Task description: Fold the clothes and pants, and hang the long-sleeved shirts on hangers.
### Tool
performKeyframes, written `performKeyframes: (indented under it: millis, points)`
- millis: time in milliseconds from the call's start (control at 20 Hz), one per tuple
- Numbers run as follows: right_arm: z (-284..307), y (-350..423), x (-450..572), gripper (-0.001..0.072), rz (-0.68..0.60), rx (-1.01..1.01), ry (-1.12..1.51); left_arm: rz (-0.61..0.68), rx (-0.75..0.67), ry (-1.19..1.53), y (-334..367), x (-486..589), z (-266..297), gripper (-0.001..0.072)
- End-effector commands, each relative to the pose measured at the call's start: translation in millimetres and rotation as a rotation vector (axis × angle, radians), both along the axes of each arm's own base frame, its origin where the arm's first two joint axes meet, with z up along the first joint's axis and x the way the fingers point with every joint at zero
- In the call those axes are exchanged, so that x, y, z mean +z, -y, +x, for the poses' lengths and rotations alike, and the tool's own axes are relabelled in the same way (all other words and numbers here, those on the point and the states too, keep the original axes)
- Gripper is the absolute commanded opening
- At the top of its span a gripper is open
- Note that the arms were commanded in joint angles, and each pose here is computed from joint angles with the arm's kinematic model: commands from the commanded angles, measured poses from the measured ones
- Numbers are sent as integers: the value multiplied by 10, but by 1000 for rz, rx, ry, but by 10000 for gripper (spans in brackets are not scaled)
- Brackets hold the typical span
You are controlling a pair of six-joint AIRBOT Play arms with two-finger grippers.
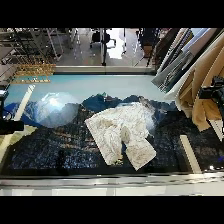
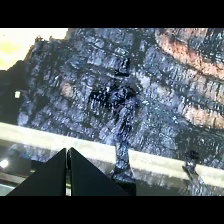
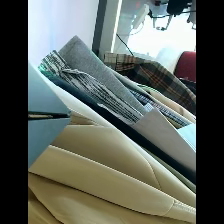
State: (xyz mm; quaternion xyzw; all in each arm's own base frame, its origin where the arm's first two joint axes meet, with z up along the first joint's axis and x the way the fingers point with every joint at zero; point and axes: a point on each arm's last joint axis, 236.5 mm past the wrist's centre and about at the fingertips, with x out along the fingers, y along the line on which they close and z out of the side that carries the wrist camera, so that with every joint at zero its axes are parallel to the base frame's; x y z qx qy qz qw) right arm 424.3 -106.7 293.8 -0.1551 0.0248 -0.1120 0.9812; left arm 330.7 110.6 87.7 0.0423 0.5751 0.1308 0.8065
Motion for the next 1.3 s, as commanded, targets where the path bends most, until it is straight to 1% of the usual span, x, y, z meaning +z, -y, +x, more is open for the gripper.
performKeyframes:
  millis: [0, 350, 450, 550, 650, 750, 800, 900, 1000, 1100, 1150, 1200, 1250]
  points:
    - [-1, -4, 3, 13, 1, 1, 1, 0, 1, 2, -3, 7, 1, 15]
    - [-1, -4, 3, 13, 1, 1, 1, 1, 0, 5, -4, 8, 8, 17]
    - [-1, -4, 2, 13, 1, 1, 1, 17, -16, 79, -26, 73, 183, 17]
    - [6, -9, 54, 13, 59, 3, 38, 12, -14, 108, -19, 81, 258, 18]
    - [-14, -96, 91, 12, 286, 33, 91, -47, 46, 82, 55, 6, 183, 18]
    - [-162, -249, 157, 12, 377, 76, 83, -101, 57, 22, 171, -72, 53, 20]
    - [-276, -366, 164, 13, 385, 106, 51, -131, 57, 1, 241, -97, 8, 21]
    - [-594, -496, 399, 12, 318, 131, 70, -215, 6, 8, 470, -91, 29, 20]
    - [-982, -593, 795, 12, 277, 147, 177, -309, -73, 57, 745, -24, 133, 20]
    - [-1393, -678, 1181, 12, 246, 159, 305, -433, -104, 125, 1044, 66, 277, 21]
    - [-1577, -741, 1325, 13, 259, 178, 359, -485, -108, 167, 1159, 112, 364, 22]
    - [-1739, -822, 1402, 13, 267, 201, 386, -516, -108, 199, 1229, 127, 435, 126]
    - [-1805, -886, 1364, 14, 259, 215, 362, -522, -124, 219, 1273, 105, 485, 526]
